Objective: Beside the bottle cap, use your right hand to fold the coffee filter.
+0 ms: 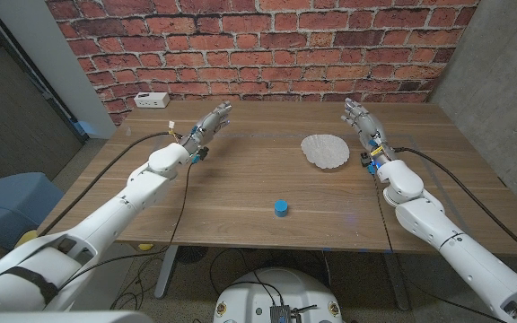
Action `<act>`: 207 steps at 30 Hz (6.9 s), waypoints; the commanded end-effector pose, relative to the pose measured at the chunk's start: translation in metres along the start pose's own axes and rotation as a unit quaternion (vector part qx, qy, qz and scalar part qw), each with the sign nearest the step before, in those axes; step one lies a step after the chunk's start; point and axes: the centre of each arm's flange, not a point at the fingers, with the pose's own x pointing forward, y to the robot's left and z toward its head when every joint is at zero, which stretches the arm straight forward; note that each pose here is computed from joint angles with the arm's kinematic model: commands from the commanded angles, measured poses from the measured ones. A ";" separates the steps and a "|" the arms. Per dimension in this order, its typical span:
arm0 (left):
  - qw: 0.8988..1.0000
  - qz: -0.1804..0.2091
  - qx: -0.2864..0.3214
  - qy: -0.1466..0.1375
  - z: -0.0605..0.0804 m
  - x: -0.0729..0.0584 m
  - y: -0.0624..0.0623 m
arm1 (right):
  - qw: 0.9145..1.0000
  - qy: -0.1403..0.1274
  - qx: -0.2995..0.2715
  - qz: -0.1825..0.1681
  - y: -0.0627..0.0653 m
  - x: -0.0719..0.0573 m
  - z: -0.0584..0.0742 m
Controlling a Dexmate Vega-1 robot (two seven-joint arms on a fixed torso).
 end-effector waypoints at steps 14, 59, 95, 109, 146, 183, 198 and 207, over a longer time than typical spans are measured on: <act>0.965 -0.070 0.252 -0.004 0.062 0.033 -0.018 | 1.000 0.018 -0.017 -0.007 -0.013 -0.003 0.001; 0.854 -0.203 0.475 -0.067 0.115 0.071 -0.094 | 1.000 0.008 -0.014 -0.022 -0.020 0.002 -0.004; 0.781 -0.262 0.556 -0.116 0.118 0.063 -0.146 | 0.999 0.007 -0.016 -0.045 -0.024 -0.020 -0.004; 0.763 -0.278 0.571 -0.123 0.111 0.064 -0.159 | 0.998 0.011 -0.016 -0.056 -0.027 -0.031 -0.005; 0.708 -0.309 0.618 -0.145 0.085 0.093 -0.186 | 0.997 0.023 -0.005 -0.071 -0.034 -0.033 -0.021; 0.681 -0.357 0.627 -0.120 0.062 0.091 -0.205 | 0.997 0.029 0.003 -0.076 -0.036 -0.034 -0.029; 0.668 -0.379 0.634 -0.092 0.056 0.094 -0.211 | 0.995 0.043 -0.007 -0.093 -0.037 -0.041 -0.030; 0.665 -0.377 0.638 -0.097 0.057 0.094 -0.212 | 0.991 0.100 0.005 -0.088 -0.034 -0.044 -0.042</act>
